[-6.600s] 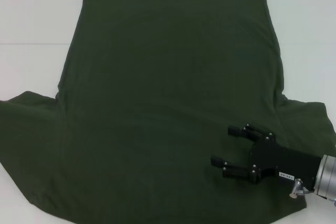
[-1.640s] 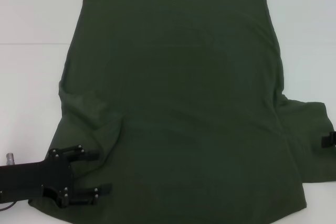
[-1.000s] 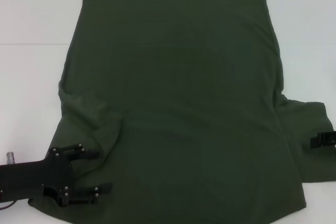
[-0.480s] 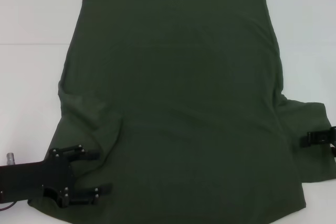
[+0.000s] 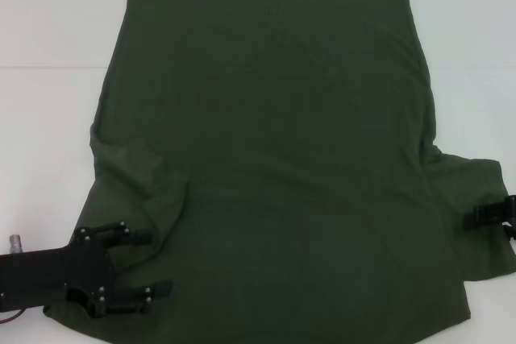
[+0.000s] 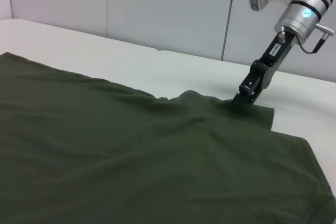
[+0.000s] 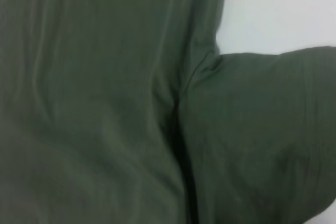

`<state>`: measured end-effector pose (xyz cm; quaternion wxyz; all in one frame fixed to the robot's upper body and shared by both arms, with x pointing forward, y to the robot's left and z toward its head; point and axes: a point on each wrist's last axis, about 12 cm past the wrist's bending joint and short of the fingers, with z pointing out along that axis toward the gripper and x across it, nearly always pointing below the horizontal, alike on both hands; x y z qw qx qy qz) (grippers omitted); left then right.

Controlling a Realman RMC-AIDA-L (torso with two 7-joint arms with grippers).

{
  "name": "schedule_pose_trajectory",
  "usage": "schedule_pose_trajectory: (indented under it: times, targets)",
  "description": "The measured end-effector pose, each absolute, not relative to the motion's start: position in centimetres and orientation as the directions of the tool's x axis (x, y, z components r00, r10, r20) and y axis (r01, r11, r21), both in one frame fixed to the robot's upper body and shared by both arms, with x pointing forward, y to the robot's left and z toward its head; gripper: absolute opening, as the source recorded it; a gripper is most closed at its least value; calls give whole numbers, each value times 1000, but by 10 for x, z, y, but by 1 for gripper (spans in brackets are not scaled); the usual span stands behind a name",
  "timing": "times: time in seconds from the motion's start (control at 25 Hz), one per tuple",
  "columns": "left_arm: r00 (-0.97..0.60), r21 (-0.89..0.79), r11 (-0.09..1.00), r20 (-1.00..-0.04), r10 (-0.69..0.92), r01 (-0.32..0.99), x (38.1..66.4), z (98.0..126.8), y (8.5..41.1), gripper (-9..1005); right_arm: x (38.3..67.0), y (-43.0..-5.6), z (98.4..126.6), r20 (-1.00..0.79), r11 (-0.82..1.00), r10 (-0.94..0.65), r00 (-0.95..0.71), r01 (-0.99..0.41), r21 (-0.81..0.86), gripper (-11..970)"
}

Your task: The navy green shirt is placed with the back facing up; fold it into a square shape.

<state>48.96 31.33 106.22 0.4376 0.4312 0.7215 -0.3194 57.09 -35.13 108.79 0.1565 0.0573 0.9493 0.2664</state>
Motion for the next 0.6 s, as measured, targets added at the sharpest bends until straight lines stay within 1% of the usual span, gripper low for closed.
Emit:
schedule_pose_trajectory:
  times: [0.36,0.6]
  targets:
    - [-244,-84,426,-909,337,901,490,1062,312,835,571,-353,1088,-273,856,192,-943,24,517,626]
    - [-245,-83,431,-909,337,899,490,1062,312,835,572,-352,1089,-275,858,187,-943,21,514,337]
